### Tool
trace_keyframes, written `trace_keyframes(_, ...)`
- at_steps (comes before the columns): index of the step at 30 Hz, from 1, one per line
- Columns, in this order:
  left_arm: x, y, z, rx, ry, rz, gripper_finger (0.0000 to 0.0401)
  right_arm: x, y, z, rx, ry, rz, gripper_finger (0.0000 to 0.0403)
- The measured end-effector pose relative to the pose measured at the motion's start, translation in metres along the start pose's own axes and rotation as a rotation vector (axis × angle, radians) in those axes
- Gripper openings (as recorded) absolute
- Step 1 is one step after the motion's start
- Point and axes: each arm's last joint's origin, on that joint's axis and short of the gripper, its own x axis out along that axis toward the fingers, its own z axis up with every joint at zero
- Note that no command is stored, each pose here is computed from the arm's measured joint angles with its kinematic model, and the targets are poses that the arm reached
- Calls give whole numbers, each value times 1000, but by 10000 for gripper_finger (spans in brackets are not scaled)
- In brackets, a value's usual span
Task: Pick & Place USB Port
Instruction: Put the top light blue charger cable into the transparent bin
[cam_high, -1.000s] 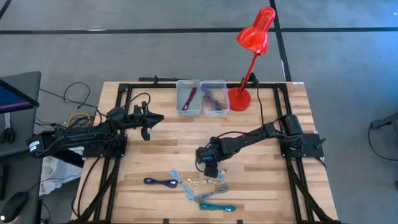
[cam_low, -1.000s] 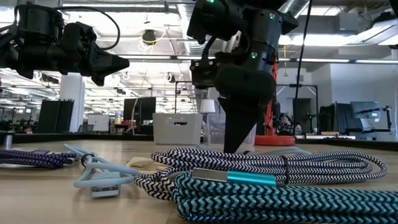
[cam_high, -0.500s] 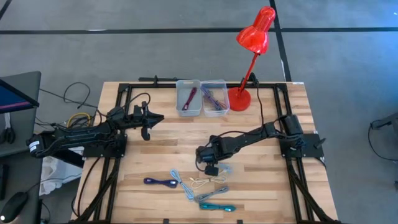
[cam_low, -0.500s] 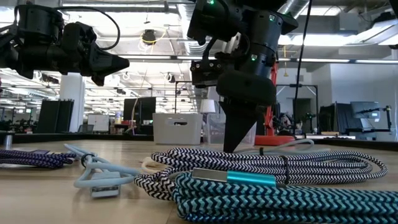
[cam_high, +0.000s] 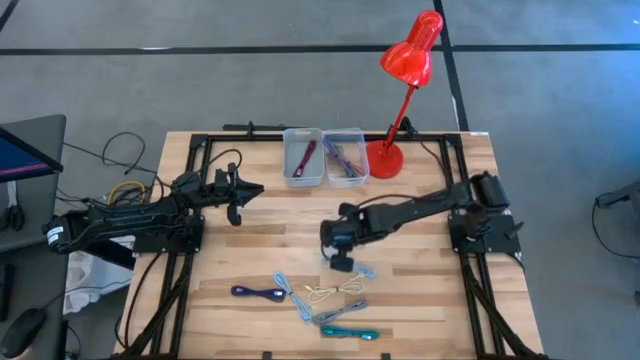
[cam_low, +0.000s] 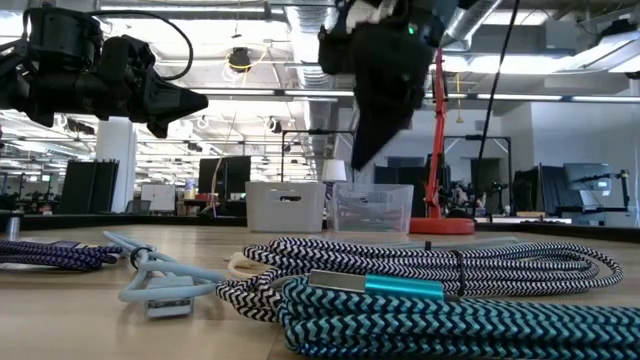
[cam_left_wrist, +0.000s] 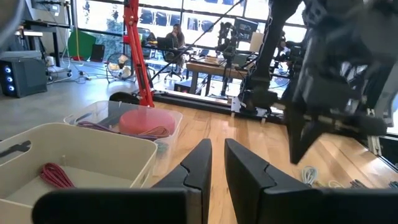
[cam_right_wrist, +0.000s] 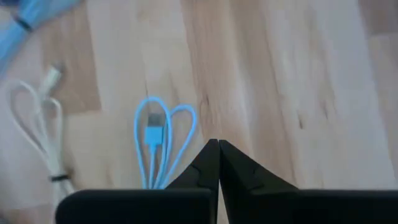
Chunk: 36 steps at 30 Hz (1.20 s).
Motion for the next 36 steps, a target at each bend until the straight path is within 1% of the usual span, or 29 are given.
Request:
trace_keyframes(4, 0, 0, 0, 0, 0, 0, 44, -13, -4, -1, 13, 9, 11, 1)
trace_keyframes(7, 0, 0, 0, 0, 0, 0, 44, -14, -3, -8, 15, 74, -5, 1)
trace_keyframes(11, 0, 0, 0, 0, 0, 0, 44, -16, -2, -19, 56, 166, -29, 12)
trace_keyframes(14, 0, 0, 0, 0, 0, 0, 44, -18, 4, -23, 61, 194, -15, 32)
trace_keyframes(18, 0, 0, 0, 0, 0, 0, 44, -20, 13, -25, 50, 193, -2, 64)
trace_keyframes(22, 0, 0, 0, 0, 0, 0, 44, -21, 19, -27, 68, 197, 12, 88)
trace_keyframes(29, 0, 0, 0, 0, 0, 0, 44, -22, 28, -28, 68, 178, 39, 129)
trace_keyframes(36, 0, 0, 0, 0, 0, 0, 44, -17, 32, -33, 95, 158, 47, 186)
